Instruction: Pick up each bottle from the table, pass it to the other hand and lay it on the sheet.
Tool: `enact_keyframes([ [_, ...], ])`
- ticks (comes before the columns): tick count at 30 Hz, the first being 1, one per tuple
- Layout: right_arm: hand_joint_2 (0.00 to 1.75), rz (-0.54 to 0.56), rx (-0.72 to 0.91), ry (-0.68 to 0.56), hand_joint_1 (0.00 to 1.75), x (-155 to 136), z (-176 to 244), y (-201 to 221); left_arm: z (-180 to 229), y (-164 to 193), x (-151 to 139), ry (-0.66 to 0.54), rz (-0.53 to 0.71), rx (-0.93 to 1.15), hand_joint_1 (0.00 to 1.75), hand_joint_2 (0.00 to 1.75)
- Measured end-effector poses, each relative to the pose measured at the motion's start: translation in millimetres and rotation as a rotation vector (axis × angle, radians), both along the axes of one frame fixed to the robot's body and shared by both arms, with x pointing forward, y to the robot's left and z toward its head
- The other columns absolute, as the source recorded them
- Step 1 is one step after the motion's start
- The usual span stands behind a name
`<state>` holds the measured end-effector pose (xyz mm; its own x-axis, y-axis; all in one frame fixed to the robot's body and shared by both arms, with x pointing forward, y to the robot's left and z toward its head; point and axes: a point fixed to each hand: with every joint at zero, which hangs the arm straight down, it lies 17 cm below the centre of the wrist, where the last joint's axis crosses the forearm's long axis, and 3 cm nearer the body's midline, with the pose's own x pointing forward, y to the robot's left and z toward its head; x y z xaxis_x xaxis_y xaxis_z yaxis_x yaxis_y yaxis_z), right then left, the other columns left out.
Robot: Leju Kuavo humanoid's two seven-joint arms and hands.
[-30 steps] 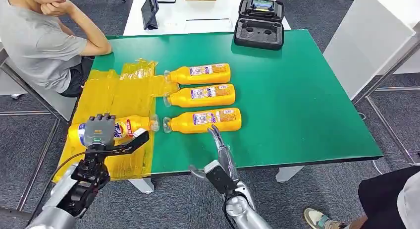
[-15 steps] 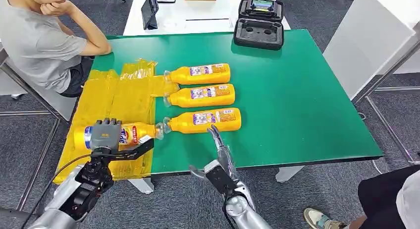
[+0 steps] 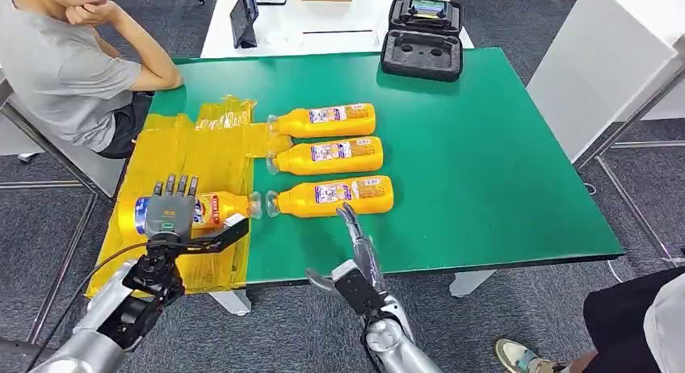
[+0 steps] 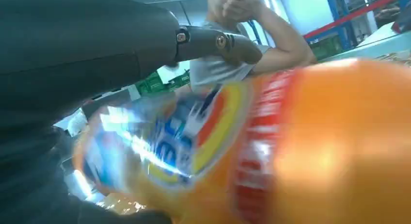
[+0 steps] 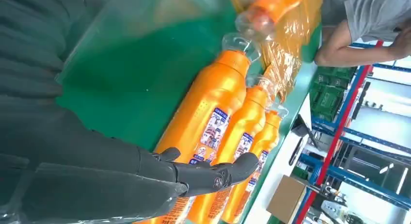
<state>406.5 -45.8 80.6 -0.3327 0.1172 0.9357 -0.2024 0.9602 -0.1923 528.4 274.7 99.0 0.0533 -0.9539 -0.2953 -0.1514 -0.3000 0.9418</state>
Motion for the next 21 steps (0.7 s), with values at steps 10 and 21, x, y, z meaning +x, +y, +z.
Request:
enact_keyframes([
  [10,1.75,0.008,0.005,-0.003,0.00,2,3,4,-18,5,3,0.053,-0.032,-0.009,0.00,1.75],
  [21,1.75,0.007,0.008,-0.004,0.00,4,4,3,-20,7,8,0.068,-0.017,-0.025,0.00,1.75],
])
